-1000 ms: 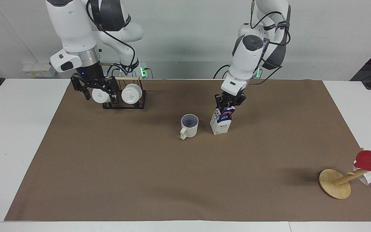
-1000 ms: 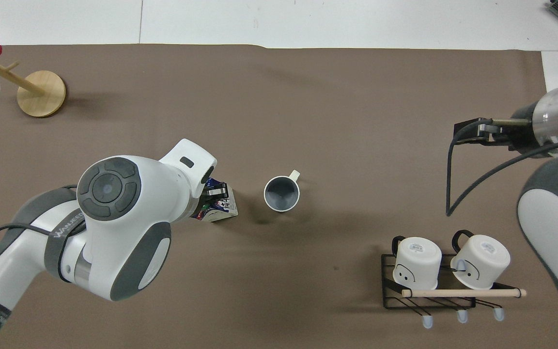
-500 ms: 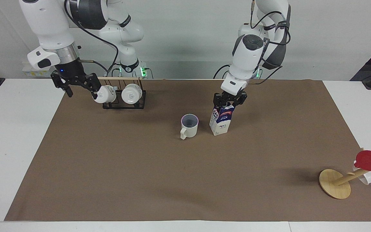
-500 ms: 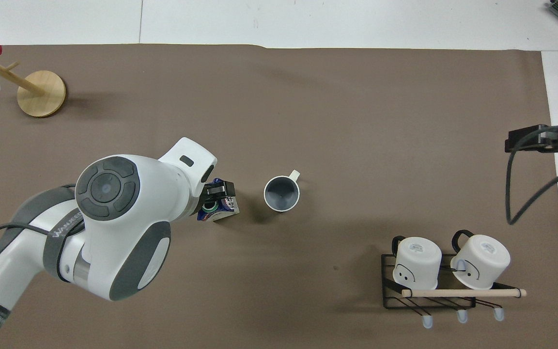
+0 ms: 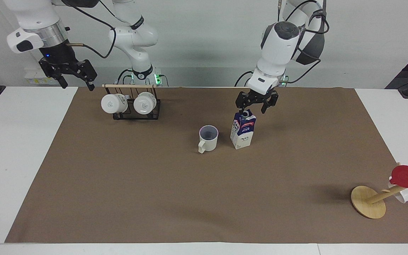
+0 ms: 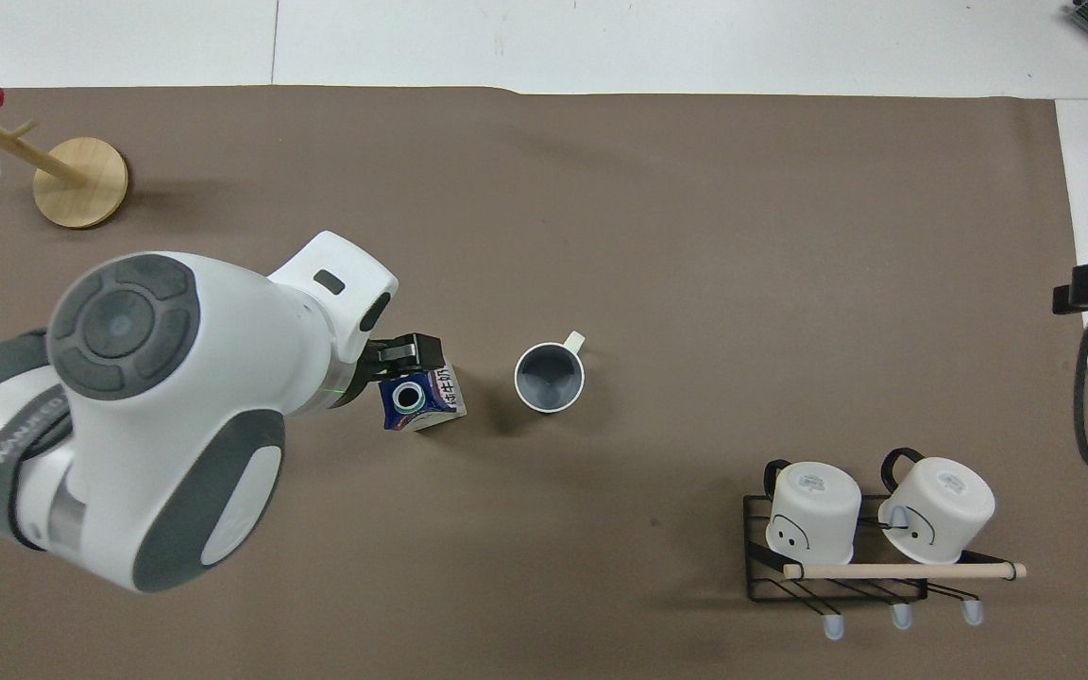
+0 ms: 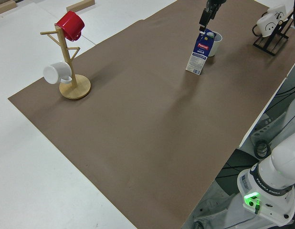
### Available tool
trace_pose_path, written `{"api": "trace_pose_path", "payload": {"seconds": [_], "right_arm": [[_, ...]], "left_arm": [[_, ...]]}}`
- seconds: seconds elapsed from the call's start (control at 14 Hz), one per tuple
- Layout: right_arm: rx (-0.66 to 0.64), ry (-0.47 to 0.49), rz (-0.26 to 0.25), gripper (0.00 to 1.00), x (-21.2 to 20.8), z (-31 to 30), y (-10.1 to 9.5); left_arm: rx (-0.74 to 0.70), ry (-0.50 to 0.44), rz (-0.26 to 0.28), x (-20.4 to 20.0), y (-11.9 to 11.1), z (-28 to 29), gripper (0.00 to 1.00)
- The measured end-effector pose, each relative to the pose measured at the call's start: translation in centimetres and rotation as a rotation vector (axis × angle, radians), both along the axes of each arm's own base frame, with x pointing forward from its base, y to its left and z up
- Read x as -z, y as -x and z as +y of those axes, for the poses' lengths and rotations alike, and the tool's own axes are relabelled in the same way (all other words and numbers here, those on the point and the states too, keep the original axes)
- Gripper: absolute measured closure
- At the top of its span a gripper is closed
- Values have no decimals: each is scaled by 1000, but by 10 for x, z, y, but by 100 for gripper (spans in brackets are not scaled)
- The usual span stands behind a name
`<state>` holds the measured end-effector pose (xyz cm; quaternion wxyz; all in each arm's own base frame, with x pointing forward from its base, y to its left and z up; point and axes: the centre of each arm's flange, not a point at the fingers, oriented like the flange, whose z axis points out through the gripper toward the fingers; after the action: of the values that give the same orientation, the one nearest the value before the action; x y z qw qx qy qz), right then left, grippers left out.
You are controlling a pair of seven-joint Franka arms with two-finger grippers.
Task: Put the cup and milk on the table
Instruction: 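Open the left gripper and withdraw it from the carton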
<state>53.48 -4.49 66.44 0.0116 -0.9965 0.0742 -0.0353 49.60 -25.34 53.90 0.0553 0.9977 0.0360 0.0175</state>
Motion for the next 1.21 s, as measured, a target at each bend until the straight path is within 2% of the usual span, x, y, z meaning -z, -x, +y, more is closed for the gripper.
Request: {"api": "trace_pose_path", "payload": {"seconds": [0.29,0.71,0.93,1.21], "right_arm": [[-20,0,13,0,4,11,0],[-40,24,30,0,5,20,1],[-54,43,31,0,5,31,1],[-48,45,30,0,5,35,1]], "left_arm": [[61,-17,18,-31,-17,69,0],[133,-26,48,-63,-11,175,0],[139,-31,55,-81,-9,206,0],[148,-89,59,-95,-6,213,0]]}}
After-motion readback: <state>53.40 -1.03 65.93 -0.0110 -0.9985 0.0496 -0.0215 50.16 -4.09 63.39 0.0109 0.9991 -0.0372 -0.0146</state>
